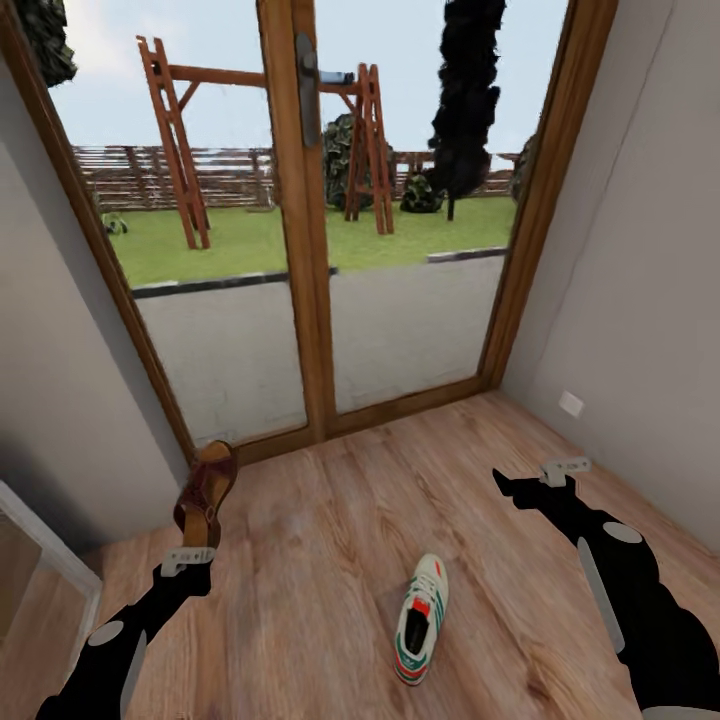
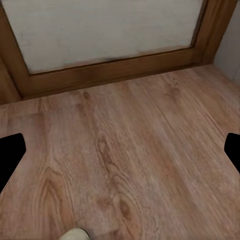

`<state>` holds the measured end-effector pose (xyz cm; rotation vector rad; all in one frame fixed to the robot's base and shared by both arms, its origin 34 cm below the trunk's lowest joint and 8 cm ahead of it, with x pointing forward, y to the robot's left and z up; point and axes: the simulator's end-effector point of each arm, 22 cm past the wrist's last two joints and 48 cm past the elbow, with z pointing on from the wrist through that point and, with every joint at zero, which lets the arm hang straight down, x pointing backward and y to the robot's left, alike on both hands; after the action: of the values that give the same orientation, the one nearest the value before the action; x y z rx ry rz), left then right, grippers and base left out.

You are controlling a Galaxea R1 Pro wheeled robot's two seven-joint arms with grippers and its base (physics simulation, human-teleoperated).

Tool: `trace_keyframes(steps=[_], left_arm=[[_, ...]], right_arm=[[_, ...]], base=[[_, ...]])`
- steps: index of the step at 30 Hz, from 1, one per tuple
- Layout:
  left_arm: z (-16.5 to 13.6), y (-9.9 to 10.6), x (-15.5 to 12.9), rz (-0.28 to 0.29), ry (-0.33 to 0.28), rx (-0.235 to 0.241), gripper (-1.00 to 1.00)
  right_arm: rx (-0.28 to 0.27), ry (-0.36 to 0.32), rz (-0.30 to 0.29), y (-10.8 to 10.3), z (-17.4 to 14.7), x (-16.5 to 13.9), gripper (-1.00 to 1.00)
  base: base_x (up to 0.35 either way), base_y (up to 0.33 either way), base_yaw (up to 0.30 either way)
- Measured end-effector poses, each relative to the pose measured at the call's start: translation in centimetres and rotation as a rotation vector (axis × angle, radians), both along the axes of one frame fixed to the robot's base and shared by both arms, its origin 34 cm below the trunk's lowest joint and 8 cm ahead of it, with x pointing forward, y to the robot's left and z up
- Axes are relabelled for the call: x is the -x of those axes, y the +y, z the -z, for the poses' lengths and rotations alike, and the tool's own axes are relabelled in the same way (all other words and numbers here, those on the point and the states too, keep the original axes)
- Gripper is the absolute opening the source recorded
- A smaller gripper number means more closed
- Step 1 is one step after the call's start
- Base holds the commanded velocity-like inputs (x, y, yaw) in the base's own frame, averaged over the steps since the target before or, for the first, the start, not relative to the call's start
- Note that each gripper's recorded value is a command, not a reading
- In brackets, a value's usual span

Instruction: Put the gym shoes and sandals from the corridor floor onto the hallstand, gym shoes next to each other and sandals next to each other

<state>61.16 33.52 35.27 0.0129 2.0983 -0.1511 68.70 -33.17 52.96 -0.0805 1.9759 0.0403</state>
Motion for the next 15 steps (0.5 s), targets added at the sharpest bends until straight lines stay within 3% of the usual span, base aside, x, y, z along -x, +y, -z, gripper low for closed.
trace_keyframes(steps=[7,10,15], left_arm=[[0.0,-0.05,-0.01,0.002,0.0,0.0,-1.0],[-0.02,-0.05,-0.03,0.001,-0.001,0.001,-1.0],[0.02,-0.01,-0.02,0.0,0.0,0.001,-1.0]], right_arm=[[0.0,0.0,0.001,-0.03,-0.01,0.0,1.0],[0.0,0.001,0.002,-0.07,0.01,0.02,1.0],[0.001,0.001,0.002,-0.16,-0.02,0.01,1.0]], base=[[-0.003,-0.002,0.241],[0.0,0.0,0.072],[-0.184,-0.087,0.007]])
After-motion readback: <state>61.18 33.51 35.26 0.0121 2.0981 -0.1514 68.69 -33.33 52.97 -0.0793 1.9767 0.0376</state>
